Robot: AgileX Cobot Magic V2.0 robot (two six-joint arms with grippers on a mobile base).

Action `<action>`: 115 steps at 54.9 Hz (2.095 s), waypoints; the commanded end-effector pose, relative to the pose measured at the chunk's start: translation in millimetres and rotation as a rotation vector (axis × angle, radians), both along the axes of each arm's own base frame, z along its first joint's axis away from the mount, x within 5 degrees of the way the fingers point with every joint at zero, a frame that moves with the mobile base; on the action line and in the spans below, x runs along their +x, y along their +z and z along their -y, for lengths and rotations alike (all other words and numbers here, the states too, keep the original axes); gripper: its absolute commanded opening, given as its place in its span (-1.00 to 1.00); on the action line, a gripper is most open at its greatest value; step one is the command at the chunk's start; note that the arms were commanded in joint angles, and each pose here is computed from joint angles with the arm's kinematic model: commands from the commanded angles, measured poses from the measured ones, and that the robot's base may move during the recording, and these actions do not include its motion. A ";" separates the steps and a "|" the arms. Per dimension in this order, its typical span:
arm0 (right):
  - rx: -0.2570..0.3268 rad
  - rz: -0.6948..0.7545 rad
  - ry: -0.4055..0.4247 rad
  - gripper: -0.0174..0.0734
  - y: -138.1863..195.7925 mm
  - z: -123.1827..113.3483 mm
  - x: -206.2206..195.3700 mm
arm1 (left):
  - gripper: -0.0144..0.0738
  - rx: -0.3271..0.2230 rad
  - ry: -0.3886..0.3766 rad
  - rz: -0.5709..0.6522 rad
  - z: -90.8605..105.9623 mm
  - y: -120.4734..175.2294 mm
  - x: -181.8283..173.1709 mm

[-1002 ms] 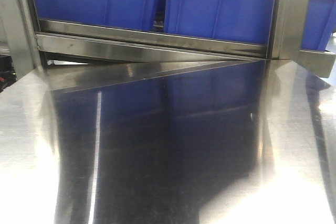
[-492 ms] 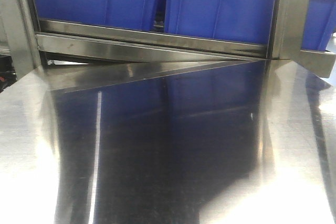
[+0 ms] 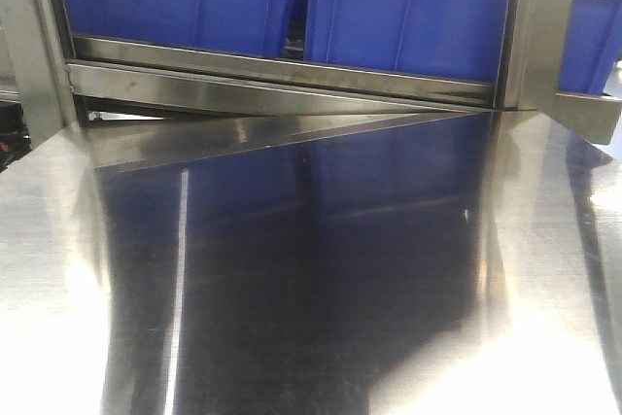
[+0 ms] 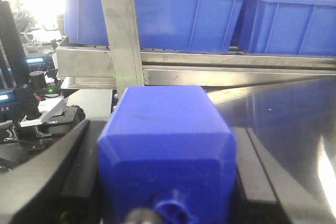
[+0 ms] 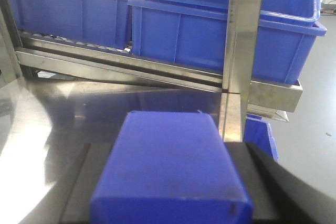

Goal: Pick and sort blue part to right shelf
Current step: 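Lift the blue part with the right gripper and retract both arms, then drive the base away from the table holding both blue parts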

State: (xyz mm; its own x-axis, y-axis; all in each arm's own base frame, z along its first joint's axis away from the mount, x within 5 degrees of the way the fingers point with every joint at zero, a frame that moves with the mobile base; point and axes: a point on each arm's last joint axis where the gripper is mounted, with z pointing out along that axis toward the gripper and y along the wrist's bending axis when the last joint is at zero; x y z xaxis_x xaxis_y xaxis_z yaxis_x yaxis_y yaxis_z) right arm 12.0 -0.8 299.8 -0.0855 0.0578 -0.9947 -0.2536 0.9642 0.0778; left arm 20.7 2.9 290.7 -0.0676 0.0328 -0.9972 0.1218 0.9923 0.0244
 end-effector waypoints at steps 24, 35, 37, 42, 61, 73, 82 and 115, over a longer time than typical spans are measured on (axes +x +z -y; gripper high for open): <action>0.013 0.130 -0.001 0.05 17.8 2.1 -6.3 | 0.09 -0.009 -0.010 0.113 0.4 16.2 -2.2; 0.013 0.129 -0.001 0.05 17.7 2.1 -6.3 | 0.09 -0.009 -0.010 0.113 0.4 16.2 -2.2; 0.013 0.129 -0.001 0.05 17.7 2.1 -6.3 | 0.09 -0.009 -0.010 0.113 0.4 16.2 -2.2; 0.012 0.127 -0.001 0.05 17.7 2.0 -5.9 | 0.09 -0.008 -0.010 0.108 0.8 16.4 -0.7; 0.013 0.128 -0.001 0.05 17.7 2.1 -6.1 | 0.09 -0.008 -0.010 0.106 0.9 16.4 -0.3; 0.013 0.128 -0.001 0.05 17.7 2.1 -6.1 | 0.09 -0.008 -0.010 0.106 0.9 16.4 -0.3; 0.013 0.128 -0.001 0.05 17.7 2.1 -6.1 | 0.09 -0.008 -0.010 0.106 0.9 16.4 -0.3; 0.013 0.128 -0.001 0.05 17.7 2.1 -6.1 | 0.09 -0.008 -0.010 0.106 0.9 16.4 -0.3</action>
